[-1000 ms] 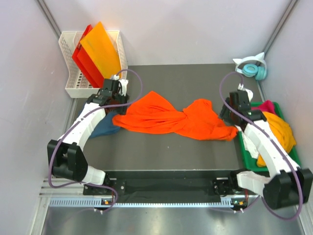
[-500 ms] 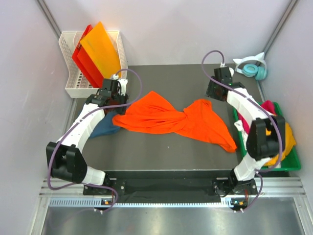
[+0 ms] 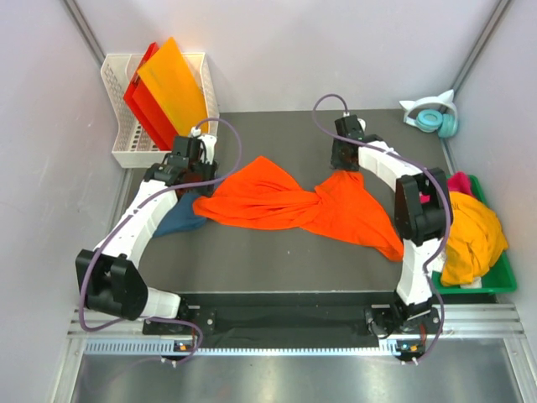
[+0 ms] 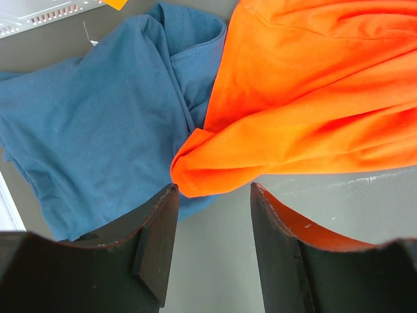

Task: Fold and stack the t-shirts
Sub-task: Flatten the tshirt out

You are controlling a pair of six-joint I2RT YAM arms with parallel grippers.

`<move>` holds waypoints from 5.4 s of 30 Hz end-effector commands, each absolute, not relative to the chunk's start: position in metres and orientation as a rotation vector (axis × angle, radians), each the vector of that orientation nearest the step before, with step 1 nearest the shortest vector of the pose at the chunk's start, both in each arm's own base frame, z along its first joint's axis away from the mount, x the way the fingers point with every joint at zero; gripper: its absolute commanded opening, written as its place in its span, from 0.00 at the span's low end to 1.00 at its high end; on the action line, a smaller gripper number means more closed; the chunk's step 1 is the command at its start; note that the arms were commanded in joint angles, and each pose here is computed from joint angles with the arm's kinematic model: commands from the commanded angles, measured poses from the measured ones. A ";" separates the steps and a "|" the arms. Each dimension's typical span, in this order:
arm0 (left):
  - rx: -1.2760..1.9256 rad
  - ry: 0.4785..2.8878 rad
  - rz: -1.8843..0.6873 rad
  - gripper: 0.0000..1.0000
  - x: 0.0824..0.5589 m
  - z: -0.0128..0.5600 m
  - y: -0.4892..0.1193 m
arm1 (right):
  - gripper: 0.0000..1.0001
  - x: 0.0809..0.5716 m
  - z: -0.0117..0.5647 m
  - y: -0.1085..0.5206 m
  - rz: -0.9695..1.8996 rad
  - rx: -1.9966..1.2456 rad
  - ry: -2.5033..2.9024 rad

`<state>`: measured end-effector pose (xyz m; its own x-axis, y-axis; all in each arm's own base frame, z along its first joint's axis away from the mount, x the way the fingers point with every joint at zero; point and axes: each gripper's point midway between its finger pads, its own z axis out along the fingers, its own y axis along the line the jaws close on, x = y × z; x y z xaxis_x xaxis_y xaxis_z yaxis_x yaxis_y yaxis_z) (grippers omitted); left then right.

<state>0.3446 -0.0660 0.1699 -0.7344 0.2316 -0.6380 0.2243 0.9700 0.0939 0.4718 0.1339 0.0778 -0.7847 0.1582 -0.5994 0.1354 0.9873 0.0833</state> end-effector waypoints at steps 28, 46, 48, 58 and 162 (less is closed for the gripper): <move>0.304 2.410 0.017 0.52 0.342 0.166 -0.063 | 0.00 0.487 0.053 0.114 -0.065 0.292 2.471; 0.279 2.480 0.037 0.52 0.343 0.132 -0.061 | 0.00 0.424 0.168 0.106 -0.007 0.270 2.257; 0.279 2.488 0.038 0.52 0.344 0.129 -0.061 | 0.00 0.415 0.174 0.100 -0.012 0.281 2.242; 0.272 2.509 0.048 0.51 0.349 0.124 -0.061 | 0.00 0.360 0.214 0.068 -0.039 0.356 2.145; 0.867 2.796 -0.340 0.46 0.291 0.087 -0.121 | 0.00 0.285 0.189 0.033 -0.105 0.396 2.206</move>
<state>0.2517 -0.1112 0.0628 -0.8094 0.5796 -0.0944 0.5850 0.7819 -0.2154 0.2792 0.0333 0.1850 -0.5908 0.2224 -0.7756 0.3007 0.9527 0.0441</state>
